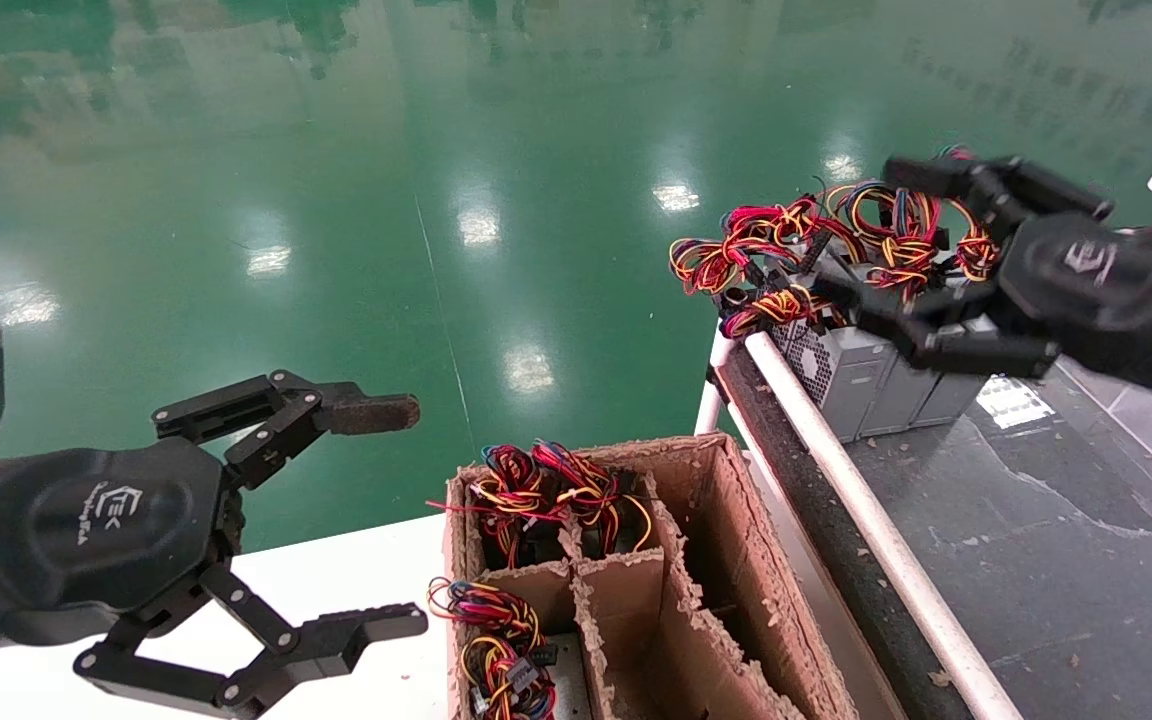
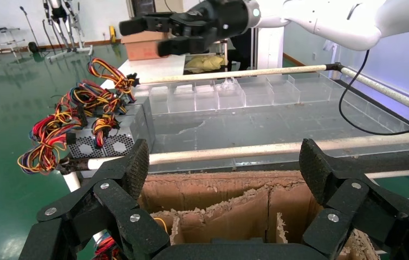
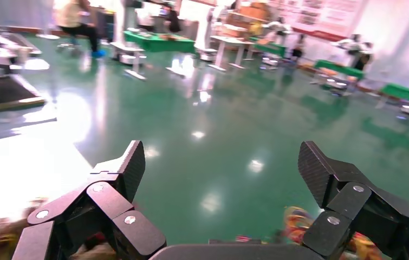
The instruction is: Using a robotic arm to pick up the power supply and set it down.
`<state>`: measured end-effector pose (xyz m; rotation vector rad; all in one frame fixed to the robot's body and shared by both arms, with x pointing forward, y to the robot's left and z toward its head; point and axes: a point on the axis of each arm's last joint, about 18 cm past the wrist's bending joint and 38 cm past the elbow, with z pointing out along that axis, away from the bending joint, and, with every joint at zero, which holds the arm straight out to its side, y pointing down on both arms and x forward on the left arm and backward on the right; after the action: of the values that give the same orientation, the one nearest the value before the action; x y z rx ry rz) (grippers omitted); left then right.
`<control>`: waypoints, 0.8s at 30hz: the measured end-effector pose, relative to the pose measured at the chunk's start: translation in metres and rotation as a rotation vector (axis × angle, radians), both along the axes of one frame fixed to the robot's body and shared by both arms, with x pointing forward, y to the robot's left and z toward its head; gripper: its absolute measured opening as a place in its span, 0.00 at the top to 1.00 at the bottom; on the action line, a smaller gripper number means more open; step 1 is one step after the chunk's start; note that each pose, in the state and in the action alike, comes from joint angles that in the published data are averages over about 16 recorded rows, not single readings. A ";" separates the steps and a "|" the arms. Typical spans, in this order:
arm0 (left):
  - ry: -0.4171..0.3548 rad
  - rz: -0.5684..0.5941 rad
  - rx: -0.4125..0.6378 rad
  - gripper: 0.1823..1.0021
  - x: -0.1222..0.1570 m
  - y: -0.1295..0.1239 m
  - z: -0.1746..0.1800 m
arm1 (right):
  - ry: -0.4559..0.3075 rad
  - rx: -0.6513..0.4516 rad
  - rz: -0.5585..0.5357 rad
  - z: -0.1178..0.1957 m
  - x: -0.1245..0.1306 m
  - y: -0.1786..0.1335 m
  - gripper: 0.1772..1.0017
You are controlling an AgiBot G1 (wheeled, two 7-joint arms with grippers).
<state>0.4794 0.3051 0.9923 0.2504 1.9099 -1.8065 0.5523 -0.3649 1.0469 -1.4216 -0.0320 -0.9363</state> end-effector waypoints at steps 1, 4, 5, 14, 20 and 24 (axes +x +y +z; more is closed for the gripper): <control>0.000 0.000 0.000 0.00 0.000 0.000 0.000 | 0.007 -0.009 0.017 -0.002 -0.004 0.004 0.00; 0.000 0.000 0.000 0.00 0.000 0.000 0.000 | 0.028 -0.036 0.070 -0.010 -0.015 0.014 0.00; 0.000 0.000 0.000 0.00 0.000 0.000 0.000 | 0.036 -0.046 0.088 -0.013 -0.019 0.018 0.00; 0.000 0.000 0.000 0.00 0.000 0.000 0.000 | 0.112 -0.130 0.245 -0.039 -0.055 0.048 0.00; 0.000 0.000 0.000 0.00 0.000 0.000 0.000 | 0.154 -0.175 0.323 -0.053 -0.074 0.061 0.00; 0.000 0.000 0.000 0.00 0.000 0.000 0.000 | 0.168 -0.190 0.350 -0.058 -0.081 0.065 0.00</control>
<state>0.4795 0.3052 0.9923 0.2498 1.9096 -1.8066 0.4709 -0.2995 0.9893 -1.6030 -0.2423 -0.5340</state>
